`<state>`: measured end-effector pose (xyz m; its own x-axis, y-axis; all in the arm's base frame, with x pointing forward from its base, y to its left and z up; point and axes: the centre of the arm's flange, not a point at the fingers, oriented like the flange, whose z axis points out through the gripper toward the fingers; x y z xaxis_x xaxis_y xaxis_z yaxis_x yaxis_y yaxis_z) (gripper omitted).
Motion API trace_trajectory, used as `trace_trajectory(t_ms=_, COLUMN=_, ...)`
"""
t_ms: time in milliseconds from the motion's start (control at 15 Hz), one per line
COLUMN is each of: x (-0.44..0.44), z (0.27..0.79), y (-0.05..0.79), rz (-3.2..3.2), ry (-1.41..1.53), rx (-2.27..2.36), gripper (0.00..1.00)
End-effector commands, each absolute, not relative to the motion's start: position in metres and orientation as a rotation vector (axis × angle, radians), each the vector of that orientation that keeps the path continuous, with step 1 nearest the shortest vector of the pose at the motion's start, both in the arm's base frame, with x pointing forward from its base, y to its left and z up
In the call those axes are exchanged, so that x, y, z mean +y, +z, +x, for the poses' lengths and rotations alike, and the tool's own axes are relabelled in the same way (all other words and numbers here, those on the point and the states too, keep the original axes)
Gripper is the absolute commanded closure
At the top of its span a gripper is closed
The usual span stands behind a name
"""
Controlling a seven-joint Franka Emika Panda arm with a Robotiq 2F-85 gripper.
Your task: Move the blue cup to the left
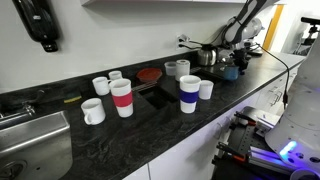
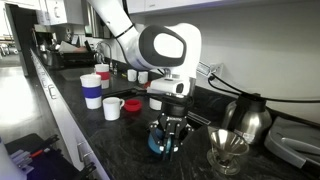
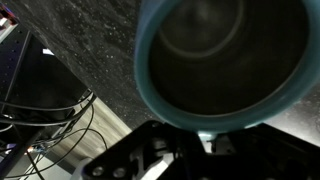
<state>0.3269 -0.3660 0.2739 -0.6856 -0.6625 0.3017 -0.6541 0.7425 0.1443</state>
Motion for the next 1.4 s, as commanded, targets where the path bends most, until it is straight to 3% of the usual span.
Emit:
trace_trajectory(t_ms=0, x=-0.354, z=0.326, y=0.306, rz=1.125, ry=0.05, rx=-2.594, gripper=0.96)
trace_trajectory(t_ms=1333, x=-0.178, z=0.362, y=0.429, rz=1.948, ry=0.186, rx=-2.246, gripper=0.96)
